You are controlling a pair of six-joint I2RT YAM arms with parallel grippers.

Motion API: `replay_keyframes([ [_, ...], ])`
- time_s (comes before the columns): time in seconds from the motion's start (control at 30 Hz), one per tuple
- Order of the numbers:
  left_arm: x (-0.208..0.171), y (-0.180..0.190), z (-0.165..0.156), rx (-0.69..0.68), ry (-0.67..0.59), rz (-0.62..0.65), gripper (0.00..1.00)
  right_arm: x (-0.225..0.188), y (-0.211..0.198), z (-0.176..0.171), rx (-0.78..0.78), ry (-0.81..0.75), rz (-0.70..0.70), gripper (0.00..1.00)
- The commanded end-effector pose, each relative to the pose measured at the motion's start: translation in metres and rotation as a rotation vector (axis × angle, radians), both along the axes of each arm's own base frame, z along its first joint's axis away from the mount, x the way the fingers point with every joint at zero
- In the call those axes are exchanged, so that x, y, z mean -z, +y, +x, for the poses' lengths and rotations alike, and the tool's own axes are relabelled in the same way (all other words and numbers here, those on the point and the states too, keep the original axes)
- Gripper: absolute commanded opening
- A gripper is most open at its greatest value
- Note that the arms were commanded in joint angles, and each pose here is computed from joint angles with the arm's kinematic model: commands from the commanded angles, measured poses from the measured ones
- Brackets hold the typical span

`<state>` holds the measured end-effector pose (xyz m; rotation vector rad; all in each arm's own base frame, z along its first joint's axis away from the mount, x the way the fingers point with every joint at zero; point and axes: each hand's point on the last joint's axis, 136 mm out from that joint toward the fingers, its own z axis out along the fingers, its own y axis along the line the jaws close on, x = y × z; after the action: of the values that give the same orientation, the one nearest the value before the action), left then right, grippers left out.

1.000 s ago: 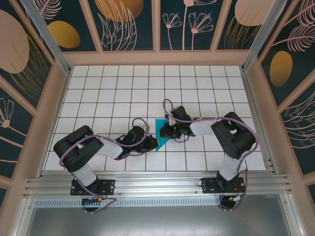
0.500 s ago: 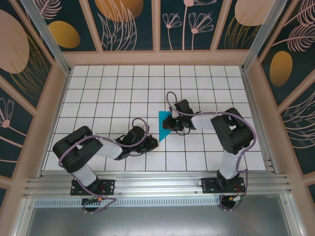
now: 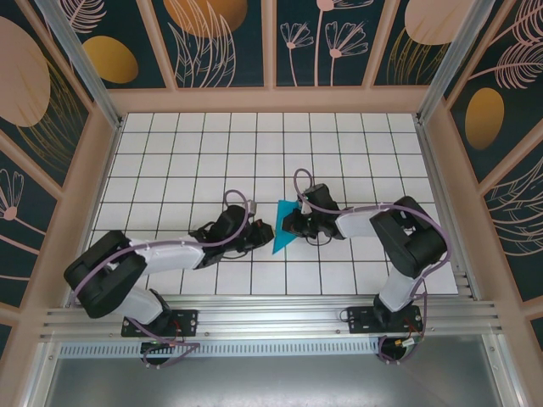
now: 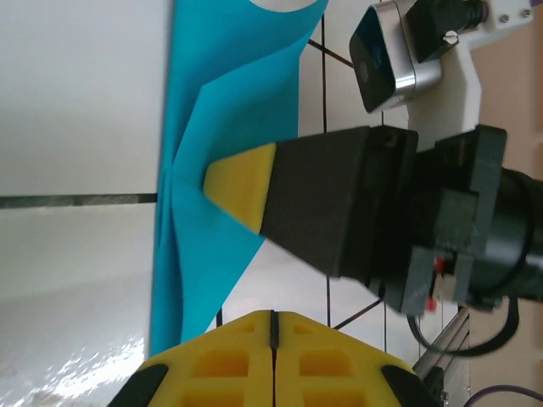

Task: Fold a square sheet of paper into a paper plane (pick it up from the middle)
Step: Fourth fold the wing at the center of the table.

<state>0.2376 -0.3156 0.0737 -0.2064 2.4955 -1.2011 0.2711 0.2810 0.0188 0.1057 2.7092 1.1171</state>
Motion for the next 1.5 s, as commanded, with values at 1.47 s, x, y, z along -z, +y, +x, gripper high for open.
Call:
replay_keyframes([
  [1.47, 0.151, 0.063, -0.063, 0.03, 0.325, 0.525, 0.0, 0.025, -0.038, 0.049, 0.046, -0.02, -0.115, 0.16],
])
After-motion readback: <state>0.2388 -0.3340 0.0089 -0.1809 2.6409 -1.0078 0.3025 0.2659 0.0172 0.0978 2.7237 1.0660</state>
